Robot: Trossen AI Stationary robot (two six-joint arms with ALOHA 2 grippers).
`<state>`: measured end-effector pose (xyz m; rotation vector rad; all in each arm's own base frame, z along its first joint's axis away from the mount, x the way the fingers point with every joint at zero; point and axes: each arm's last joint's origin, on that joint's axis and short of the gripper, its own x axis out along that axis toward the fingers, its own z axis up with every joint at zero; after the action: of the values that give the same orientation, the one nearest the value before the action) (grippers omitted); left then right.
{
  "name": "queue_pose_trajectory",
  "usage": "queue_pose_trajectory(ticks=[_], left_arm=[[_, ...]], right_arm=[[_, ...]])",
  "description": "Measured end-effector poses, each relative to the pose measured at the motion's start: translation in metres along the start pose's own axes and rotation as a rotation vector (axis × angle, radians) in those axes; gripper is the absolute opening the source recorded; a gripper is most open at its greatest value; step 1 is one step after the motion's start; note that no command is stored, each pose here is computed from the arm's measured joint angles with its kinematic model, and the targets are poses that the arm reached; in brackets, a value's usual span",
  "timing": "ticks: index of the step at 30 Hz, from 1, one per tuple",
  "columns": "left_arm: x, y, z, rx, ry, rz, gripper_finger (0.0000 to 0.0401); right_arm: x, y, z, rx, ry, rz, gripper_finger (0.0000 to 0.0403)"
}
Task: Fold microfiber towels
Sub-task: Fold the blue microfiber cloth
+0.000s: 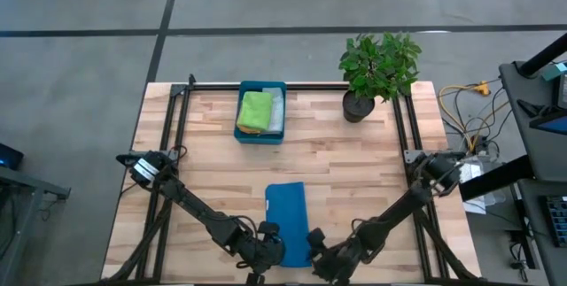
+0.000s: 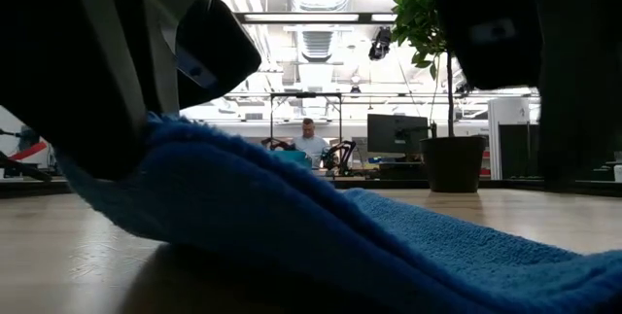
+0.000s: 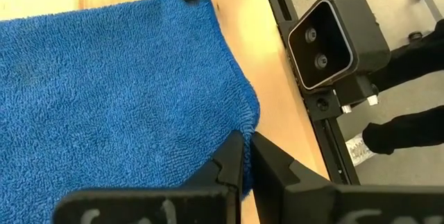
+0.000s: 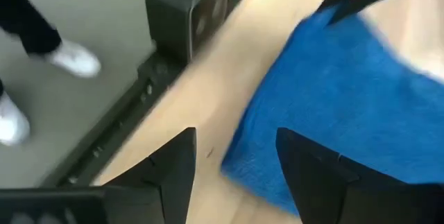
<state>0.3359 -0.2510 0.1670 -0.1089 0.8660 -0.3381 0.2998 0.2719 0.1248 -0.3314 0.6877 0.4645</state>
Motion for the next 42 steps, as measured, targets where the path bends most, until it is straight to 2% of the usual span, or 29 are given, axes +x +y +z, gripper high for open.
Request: queue_pose_trajectory(ticks=[5,8,11,16,17,22,28,31,37,42], left_arm=[[0.000,0.000,0.000,-0.023,0.004,-0.005,0.0000],[0.000,0.000,0.000,-0.023,0.004,-0.006,0.0000],[0.000,0.000,-0.001,-0.023,0.008,-0.011,0.0000],[0.000,-0.001,-0.001,-0.022,0.010,-0.014,0.0000],[0.000,-0.001,-0.001,-0.021,0.011,-0.016,0.0000],[0.000,-0.003,-0.002,-0.022,0.037,-0.080,0.0000],[-0.002,-0.011,0.005,-0.017,0.025,-0.280,0.0000],[-0.009,-0.014,0.010,-0.010,-0.012,-0.299,0.0000],[-0.017,-0.014,0.011,0.020,-0.008,-0.304,0.0000],[-0.015,-0.011,0.004,0.018,0.013,-0.292,0.0000]], right_arm=[[0.023,0.005,0.002,-0.060,0.169,-0.020,0.0184],[0.032,0.007,0.004,-0.069,0.261,-0.033,0.0161],[0.033,0.010,0.009,-0.074,0.280,-0.045,0.0118],[0.029,0.010,0.017,-0.077,0.266,-0.040,0.0025],[0.029,0.010,0.018,-0.077,0.267,-0.039,0.0018],[0.023,0.006,0.021,-0.026,0.274,-0.053,0.0010],[0.005,0.005,0.039,0.019,0.211,0.010,0.0009],[-0.001,0.001,0.045,0.060,0.204,0.105,0.0009],[-0.016,-0.007,0.058,0.091,0.159,0.180,0.0009],[-0.023,-0.025,0.072,0.201,0.089,0.282,0.0009]])
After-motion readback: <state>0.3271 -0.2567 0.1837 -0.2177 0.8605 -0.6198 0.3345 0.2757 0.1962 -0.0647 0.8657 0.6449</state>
